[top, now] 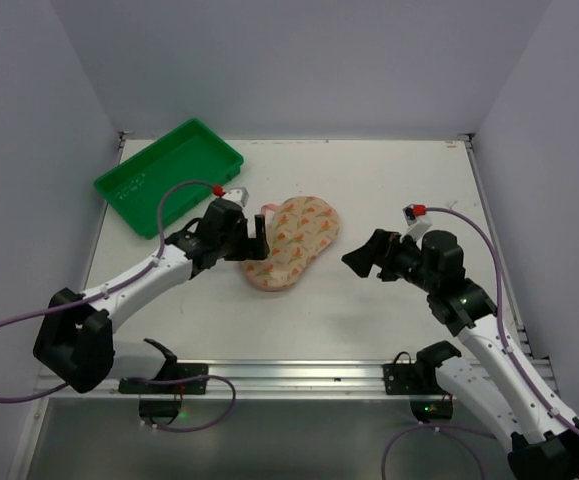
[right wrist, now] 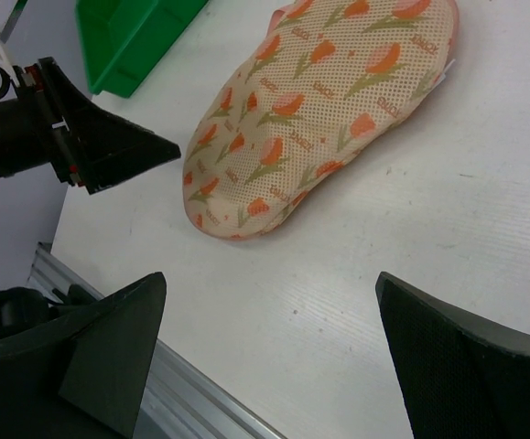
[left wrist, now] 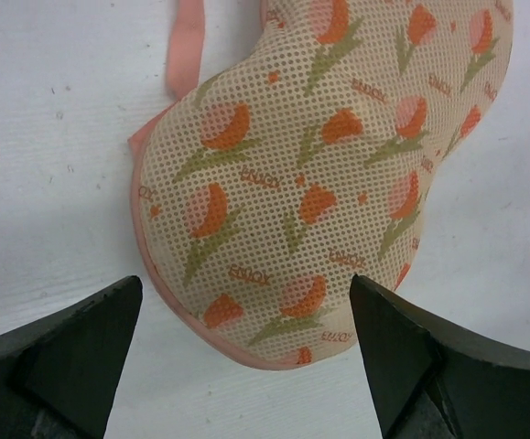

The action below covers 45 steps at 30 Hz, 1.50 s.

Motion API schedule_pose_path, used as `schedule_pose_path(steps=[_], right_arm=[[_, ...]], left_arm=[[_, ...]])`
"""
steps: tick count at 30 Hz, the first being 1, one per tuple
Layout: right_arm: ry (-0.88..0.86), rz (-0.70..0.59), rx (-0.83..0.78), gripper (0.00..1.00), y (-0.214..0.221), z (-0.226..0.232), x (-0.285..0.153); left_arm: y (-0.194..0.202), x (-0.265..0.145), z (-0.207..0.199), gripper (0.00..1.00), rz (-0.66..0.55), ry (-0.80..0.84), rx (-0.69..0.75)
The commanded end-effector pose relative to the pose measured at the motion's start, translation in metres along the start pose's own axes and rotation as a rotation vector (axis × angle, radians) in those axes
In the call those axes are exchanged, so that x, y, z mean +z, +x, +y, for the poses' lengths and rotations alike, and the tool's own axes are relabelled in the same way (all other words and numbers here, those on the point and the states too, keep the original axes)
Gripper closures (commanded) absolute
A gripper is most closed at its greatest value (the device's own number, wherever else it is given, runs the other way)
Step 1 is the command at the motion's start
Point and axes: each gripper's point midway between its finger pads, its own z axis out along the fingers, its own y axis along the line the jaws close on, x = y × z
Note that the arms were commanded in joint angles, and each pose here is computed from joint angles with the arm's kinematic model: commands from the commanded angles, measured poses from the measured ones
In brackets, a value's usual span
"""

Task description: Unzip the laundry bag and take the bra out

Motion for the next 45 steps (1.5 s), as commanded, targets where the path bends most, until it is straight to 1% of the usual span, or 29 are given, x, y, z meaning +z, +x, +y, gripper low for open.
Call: schedule_pose_path(steps=[1,2,3,4,5,8,9,11,14,16,21,25,27,29,30,31,32,33,34,35,36,38,40,41,42,43,45], right_arm=[[0.031,-0.033,0.021,0.01,-0.005,-0.005,-0.001],[0.054,-0.042,0.029,0.01,-0.006,-0.009,-0.001],[0.073,-0.044,0.039,0.01,-0.006,-0.012,-0.003],[0.091,-0.052,0.043,0.01,-0.006,-0.015,-0.004],[0.104,-0.059,0.045,0.01,-0.007,-0.017,-0.004],[0.101,-0.053,0.045,0.01,-0.007,-0.015,-0.006],[0.100,-0.046,0.048,0.01,-0.006,-0.015,-0.007],[0.101,-0.047,0.047,0.01,-0.004,-0.016,-0.007],[0.094,-0.036,0.056,0.01,0.000,-0.017,-0.005],[0.088,-0.029,0.062,0.01,0.001,-0.016,-0.004],[0.082,-0.035,0.064,0.01,0.001,-0.015,-0.005],[0.097,-0.026,0.069,0.01,0.003,-0.019,-0.004],[0.106,-0.025,0.088,0.01,0.004,-0.020,-0.002],[0.128,-0.032,0.101,0.01,0.003,-0.024,-0.001],[0.137,-0.033,0.104,0.01,0.003,-0.026,0.000],[0.148,-0.039,0.110,0.01,0.003,-0.028,0.000],[0.176,-0.051,0.123,0.01,0.002,-0.033,-0.001],[0.179,-0.065,0.127,0.01,0.000,-0.034,-0.002],[0.187,-0.075,0.131,0.01,0.000,-0.035,-0.003],[0.190,-0.082,0.136,0.01,0.000,-0.036,-0.004],[0.194,-0.101,0.137,0.01,-0.003,-0.036,-0.007],[0.199,-0.108,0.141,0.01,-0.003,-0.037,-0.010],[0.203,-0.118,0.142,0.01,-0.004,-0.037,-0.013],[0.204,-0.120,0.145,0.01,-0.004,-0.037,-0.014],[0.203,-0.121,0.145,0.01,-0.004,-0.037,-0.014],[0.197,-0.124,0.146,0.01,-0.005,-0.035,-0.015],[0.197,-0.119,0.148,0.01,-0.003,-0.035,-0.017]], left_arm=[[-0.036,-0.003,-0.031,0.01,-0.112,0.013,0.170],[-0.027,0.001,-0.041,0.00,-0.086,0.001,0.218],[-0.029,0.004,-0.040,0.00,-0.098,-0.042,0.236],[-0.029,0.006,-0.042,0.00,-0.091,-0.054,0.242],[-0.030,0.007,-0.045,0.00,-0.080,-0.067,0.218],[-0.022,0.017,-0.033,0.00,-0.039,-0.136,0.222],[-0.026,0.017,-0.025,0.00,-0.059,-0.182,0.230],[-0.030,0.019,-0.016,0.00,-0.073,-0.208,0.278],[-0.028,0.026,-0.021,0.00,-0.039,-0.188,0.321],[-0.024,0.030,-0.026,0.00,-0.012,-0.162,0.314],[0.005,0.035,-0.016,0.00,0.051,-0.148,0.298],[0.015,0.033,-0.018,0.00,0.073,-0.117,0.281],[0.012,0.030,-0.029,0.00,0.065,-0.072,0.269],[-0.003,0.030,-0.054,0.00,0.025,0.001,0.265],[-0.009,0.030,-0.064,0.00,0.008,0.019,0.276],[-0.007,0.038,-0.075,0.00,0.013,0.024,0.316],[-0.028,0.035,-0.096,0.00,-0.037,0.044,0.336],[-0.037,0.039,-0.099,0.00,-0.062,0.010,0.360],[-0.031,0.052,-0.102,0.00,-0.043,-0.025,0.410],[-0.053,0.052,-0.111,0.00,-0.104,-0.058,0.416],[-0.048,0.066,-0.112,0.00,-0.089,-0.084,0.450],[-0.057,0.077,-0.115,0.00,-0.113,-0.125,0.461],[-0.071,0.087,-0.125,0.00,-0.144,-0.129,0.472],[-0.064,0.104,-0.119,0.00,-0.123,-0.166,0.486],[-0.068,0.109,-0.124,0.00,-0.127,-0.172,0.489],[-0.061,0.122,-0.119,0.00,-0.104,-0.192,0.500],[-0.054,0.128,-0.118,0.00,-0.082,-0.188,0.507]])
